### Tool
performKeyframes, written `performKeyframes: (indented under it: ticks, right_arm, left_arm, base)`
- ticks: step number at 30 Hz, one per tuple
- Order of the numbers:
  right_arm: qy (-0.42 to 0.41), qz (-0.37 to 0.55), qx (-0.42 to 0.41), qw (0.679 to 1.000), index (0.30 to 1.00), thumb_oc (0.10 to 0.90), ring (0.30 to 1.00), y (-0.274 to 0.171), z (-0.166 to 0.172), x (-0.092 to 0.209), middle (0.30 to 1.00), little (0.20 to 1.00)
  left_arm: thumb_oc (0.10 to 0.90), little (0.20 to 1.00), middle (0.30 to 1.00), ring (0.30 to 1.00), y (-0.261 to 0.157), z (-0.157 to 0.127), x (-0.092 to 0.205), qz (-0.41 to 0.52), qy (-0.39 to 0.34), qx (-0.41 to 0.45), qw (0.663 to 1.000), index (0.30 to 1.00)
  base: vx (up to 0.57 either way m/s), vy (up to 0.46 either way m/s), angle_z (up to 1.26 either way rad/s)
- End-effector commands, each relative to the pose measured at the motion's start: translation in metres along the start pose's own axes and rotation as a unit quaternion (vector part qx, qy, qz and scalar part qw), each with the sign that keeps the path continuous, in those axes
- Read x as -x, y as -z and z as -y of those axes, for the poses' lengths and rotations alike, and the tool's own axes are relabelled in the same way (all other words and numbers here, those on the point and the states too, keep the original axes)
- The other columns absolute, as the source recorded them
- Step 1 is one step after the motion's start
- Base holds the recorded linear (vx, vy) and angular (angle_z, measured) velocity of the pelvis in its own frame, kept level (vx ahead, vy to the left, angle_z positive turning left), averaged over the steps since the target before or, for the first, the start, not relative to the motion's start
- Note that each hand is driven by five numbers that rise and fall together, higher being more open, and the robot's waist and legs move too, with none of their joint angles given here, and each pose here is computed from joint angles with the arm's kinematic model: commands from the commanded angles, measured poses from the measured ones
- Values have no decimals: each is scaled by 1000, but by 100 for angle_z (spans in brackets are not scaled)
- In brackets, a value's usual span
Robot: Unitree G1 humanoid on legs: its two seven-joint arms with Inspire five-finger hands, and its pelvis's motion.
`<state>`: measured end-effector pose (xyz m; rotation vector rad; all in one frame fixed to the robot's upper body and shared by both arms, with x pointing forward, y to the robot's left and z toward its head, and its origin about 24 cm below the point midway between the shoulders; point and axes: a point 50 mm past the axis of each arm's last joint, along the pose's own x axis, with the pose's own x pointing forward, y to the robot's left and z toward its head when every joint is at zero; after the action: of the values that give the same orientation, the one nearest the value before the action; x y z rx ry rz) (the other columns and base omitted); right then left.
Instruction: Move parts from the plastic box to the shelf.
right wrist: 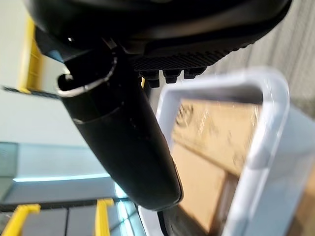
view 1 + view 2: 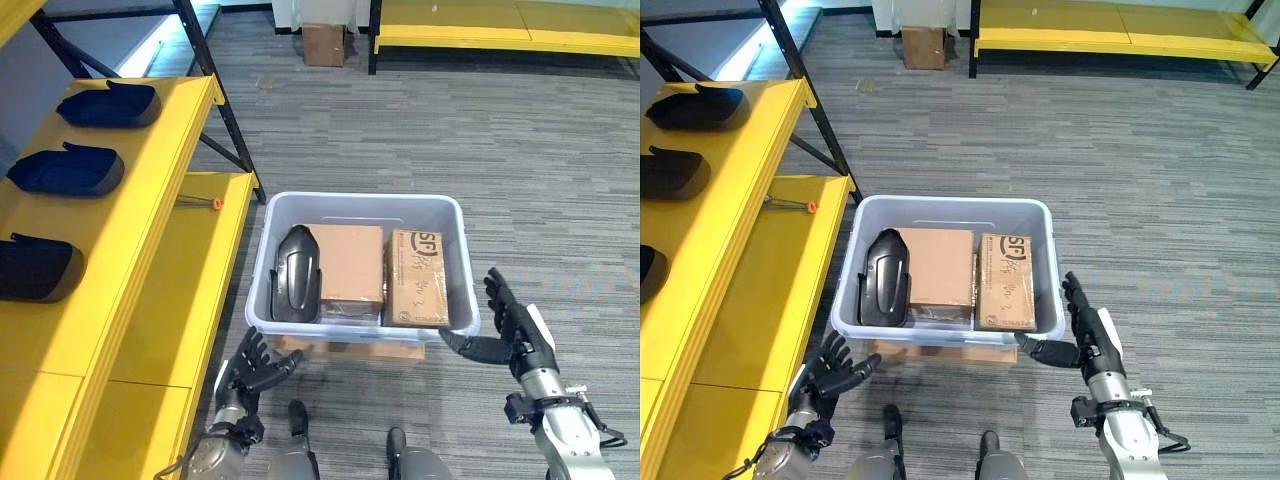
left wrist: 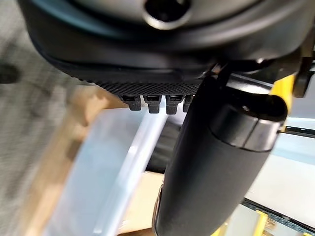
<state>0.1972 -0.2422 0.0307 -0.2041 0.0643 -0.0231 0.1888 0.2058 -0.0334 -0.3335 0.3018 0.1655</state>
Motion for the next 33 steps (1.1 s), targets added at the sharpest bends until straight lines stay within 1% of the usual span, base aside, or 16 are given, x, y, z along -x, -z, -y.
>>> performKeyframes:
  ticks: [1, 12, 21, 24, 26, 28, 30, 33]
  right_arm:
    - [6, 143, 8, 990, 1000, 900, 1000, -56, 3, -21, 1000, 1000]
    - [-1, 164, 8, 986, 1000, 900, 1000, -66, -1, -28, 1000, 1000]
    - [-11, 200, 18, 979, 1000, 900, 1000, -82, -6, -32, 1000, 1000]
    - [-13, 204, 14, 979, 1000, 900, 1000, -84, -9, -36, 1000, 1000]
    - [-30, 218, 18, 975, 1000, 900, 1000, -92, -15, -43, 1000, 1000]
    - [-36, 217, 23, 975, 1000, 900, 1000, -93, -14, -42, 1000, 1000]
    - [-37, 214, 28, 976, 1000, 900, 1000, -92, -12, -41, 1000, 1000]
    - [-33, 214, 33, 976, 1000, 900, 1000, -92, -7, -39, 1000, 1000]
  left_arm:
    - [900, 1000, 1000, 1000, -45, -7, 0, 111, -3, -19, 994, 1000]
    - [900, 1000, 1000, 1000, -53, -3, -4, 122, 3, -23, 992, 1000]
    - [900, 1000, 1000, 1000, -70, 1, -14, 139, 25, -68, 988, 1000]
    - [900, 1000, 1000, 1000, -72, -1, -14, 144, 19, -66, 987, 1000]
    - [900, 1000, 1000, 1000, -74, -8, -13, 152, -4, -49, 987, 1000]
    - [900, 1000, 1000, 1000, -71, -12, -12, 147, -15, -43, 988, 1000]
    - [900, 1000, 1000, 1000, -69, -8, -11, 146, -4, -43, 988, 1000]
    - [900, 1000, 1000, 1000, -62, -5, -8, 136, 5, -33, 990, 1000]
  base:
    - [43, 143, 1]
    - [41, 76, -2]
    - [44, 148, 10]
    - [111, -34, -11]
    - [138, -184, -40]
    - [78, -188, -52]
    - [55, -188, -12]
    - [70, -176, 62]
